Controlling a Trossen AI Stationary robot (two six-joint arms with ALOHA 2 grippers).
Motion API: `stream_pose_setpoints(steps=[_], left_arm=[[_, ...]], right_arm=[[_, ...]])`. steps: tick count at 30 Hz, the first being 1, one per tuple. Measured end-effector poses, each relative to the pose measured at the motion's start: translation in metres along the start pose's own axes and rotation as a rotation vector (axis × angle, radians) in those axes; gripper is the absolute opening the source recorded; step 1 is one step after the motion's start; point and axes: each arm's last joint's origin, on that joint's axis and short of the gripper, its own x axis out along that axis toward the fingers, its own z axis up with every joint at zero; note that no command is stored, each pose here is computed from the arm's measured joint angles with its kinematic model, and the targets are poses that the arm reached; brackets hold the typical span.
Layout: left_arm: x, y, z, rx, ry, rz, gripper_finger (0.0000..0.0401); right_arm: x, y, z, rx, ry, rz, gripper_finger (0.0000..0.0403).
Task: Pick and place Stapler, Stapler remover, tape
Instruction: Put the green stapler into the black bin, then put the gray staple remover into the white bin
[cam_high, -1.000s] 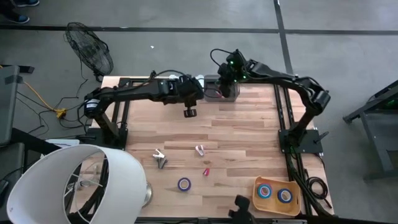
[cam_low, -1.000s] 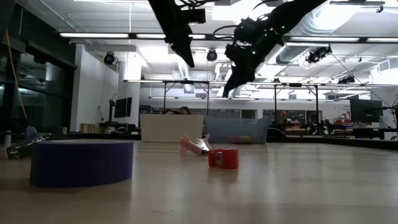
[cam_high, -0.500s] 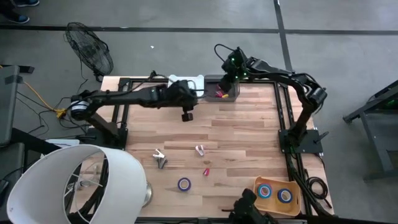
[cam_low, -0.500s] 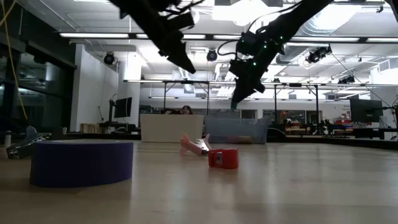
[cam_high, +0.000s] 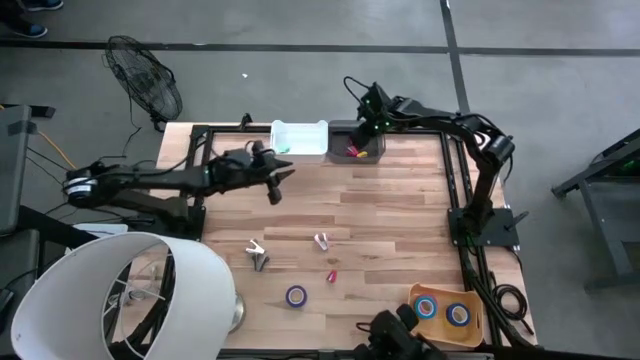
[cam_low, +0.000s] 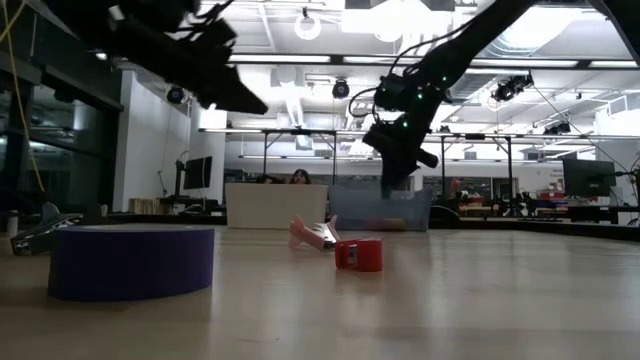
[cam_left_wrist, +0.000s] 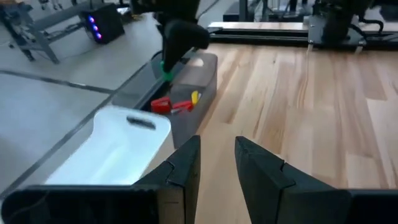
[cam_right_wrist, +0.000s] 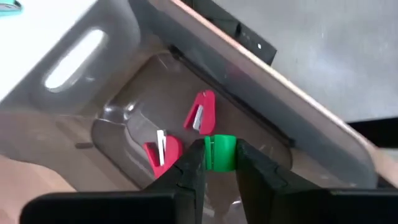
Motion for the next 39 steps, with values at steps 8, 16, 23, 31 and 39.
stream_pose_setpoints(steps=[8, 16, 23, 31, 39], left_arm=[[-0.018, 0.002, -0.025, -0.066, -0.045, 0.023, 0.0097], [-0.020, 0.001, -0.028, -0.057, -0.042, 0.012, 0.0097], [-0.020, 0.001, -0.028, -0.037, -0.041, 0.001, 0.0097], [-0.020, 0.001, -0.028, -0.034, -0.041, -0.001, 0.0097], [-0.020, 0.001, -0.028, -0.037, -0.041, -0.002, 0.0097]], right_arm=[[0.011, -0.002, -0.006, 0.033, 0.062, -0.010, 0.0070], [0.011, -0.002, -0.008, 0.058, 0.080, -0.015, 0.0072], [0.011, -0.002, -0.010, 0.059, 0.100, -0.019, 0.0074], [0.011, -0.002, -0.011, 0.082, 0.111, -0.024, 0.0146], [0.011, -0.002, -0.011, 0.085, 0.112, -0.018, 0.0204]])
